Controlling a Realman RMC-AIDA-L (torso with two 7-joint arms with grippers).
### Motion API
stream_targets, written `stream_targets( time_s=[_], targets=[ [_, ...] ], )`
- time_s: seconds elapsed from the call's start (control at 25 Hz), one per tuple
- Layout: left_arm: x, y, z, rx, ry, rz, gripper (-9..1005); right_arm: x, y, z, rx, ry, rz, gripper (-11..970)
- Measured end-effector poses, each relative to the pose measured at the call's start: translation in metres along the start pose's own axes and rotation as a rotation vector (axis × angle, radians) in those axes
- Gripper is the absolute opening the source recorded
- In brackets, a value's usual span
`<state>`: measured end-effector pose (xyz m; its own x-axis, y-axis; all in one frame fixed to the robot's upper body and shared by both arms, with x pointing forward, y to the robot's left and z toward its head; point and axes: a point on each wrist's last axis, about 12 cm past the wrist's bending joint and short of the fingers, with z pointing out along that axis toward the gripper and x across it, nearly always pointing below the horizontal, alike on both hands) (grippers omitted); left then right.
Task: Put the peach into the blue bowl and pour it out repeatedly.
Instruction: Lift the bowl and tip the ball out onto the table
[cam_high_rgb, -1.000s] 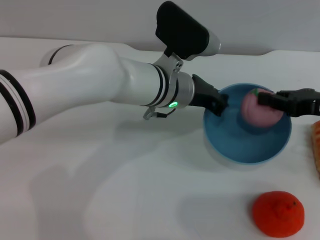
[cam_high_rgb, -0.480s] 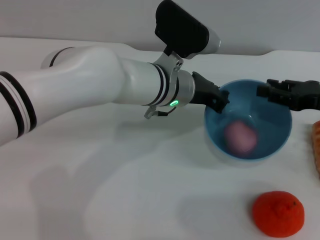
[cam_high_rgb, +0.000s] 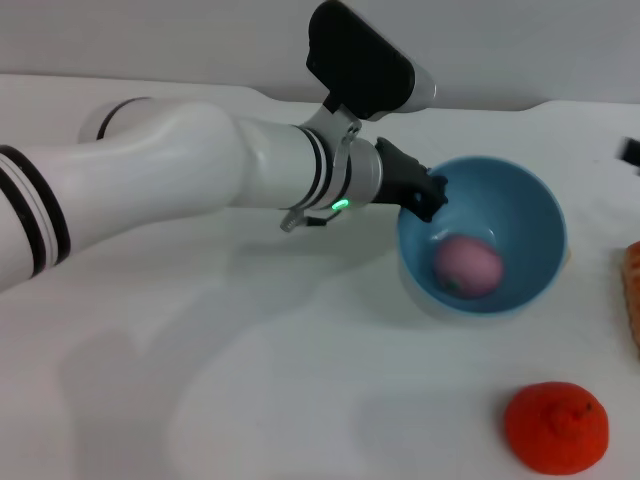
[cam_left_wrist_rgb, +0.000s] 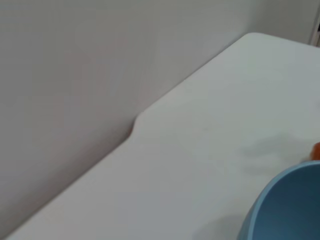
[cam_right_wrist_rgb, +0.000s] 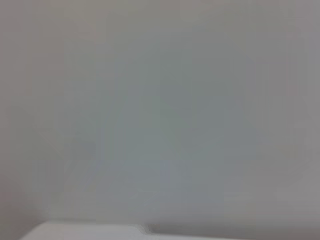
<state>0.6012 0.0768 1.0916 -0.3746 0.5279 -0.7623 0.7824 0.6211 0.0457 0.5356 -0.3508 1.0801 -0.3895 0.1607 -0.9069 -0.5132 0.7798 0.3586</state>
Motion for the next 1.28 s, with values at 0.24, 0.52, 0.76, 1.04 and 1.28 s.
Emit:
stream_targets(
  time_s=[0.24, 0.52, 0.76, 1.04, 1.28],
  targets=[
    [-0.027, 0.002, -0.003, -0.074, -0.048, 0.221, -2, 0.055, -0.021, -0.068, 0.274, -0.12, 0.067, 441],
    [-0.071, -0.011, -0.006, -0.102, -0.148, 0.399, -1, 0.117, -0.005, -0.098, 0.523, -0.255, 0.038, 440],
    [-0.083, -0.042, -0.01, -0.126, -0.28, 0.651, -1, 0.139, 0.01, -0.095, 0.673, -0.319, 0.027, 439],
    [-0.069, -0.051, -0.006, -0.163, -0.256, 0.909, -2, 0.142, 0.016, -0.091, 0.674, -0.349, 0.066, 438],
    [-0.055, -0.059, -0.005, -0.191, -0.277, 1.148, -2, 0.14, 0.017, -0.081, 0.658, -0.356, 0.084, 438]
  ],
)
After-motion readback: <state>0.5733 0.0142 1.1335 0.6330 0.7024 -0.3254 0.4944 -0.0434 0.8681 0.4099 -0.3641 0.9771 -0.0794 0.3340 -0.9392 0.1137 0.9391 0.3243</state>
